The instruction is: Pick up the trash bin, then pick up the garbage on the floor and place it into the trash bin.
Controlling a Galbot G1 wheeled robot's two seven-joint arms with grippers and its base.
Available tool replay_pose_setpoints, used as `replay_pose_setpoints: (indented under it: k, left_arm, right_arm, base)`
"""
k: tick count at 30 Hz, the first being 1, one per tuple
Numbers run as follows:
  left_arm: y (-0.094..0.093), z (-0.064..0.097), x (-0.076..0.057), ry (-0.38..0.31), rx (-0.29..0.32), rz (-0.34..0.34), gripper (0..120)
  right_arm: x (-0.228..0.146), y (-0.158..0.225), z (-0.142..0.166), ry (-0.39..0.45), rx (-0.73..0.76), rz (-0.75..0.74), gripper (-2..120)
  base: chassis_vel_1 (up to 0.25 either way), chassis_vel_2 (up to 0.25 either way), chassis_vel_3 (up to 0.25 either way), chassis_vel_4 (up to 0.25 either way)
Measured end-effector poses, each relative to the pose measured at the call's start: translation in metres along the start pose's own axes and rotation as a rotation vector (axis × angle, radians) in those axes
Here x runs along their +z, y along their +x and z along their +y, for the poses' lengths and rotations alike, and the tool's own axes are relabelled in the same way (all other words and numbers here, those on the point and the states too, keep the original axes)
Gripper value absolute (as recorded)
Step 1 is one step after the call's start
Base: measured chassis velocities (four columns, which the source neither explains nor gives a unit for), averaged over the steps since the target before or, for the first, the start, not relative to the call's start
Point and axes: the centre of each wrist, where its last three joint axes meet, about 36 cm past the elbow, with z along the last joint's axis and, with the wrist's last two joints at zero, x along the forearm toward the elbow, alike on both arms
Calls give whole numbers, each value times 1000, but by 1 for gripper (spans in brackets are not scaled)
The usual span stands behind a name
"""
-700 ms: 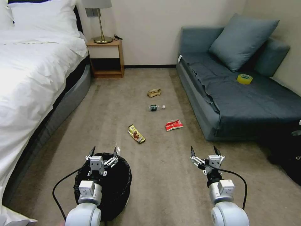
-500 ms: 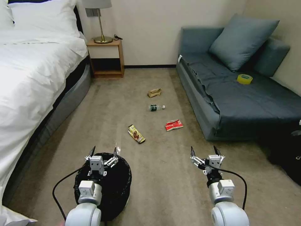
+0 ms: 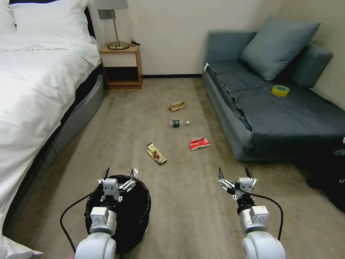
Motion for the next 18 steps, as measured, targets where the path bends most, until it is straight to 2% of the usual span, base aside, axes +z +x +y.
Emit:
replay_pose_setpoints:
  k: [18]
  left_arm:
    - [0, 0, 0, 0, 0, 0, 100]
  right_arm:
    - [0, 0, 0, 0, 0, 0, 100]
  base:
    - [0, 0, 0, 0]
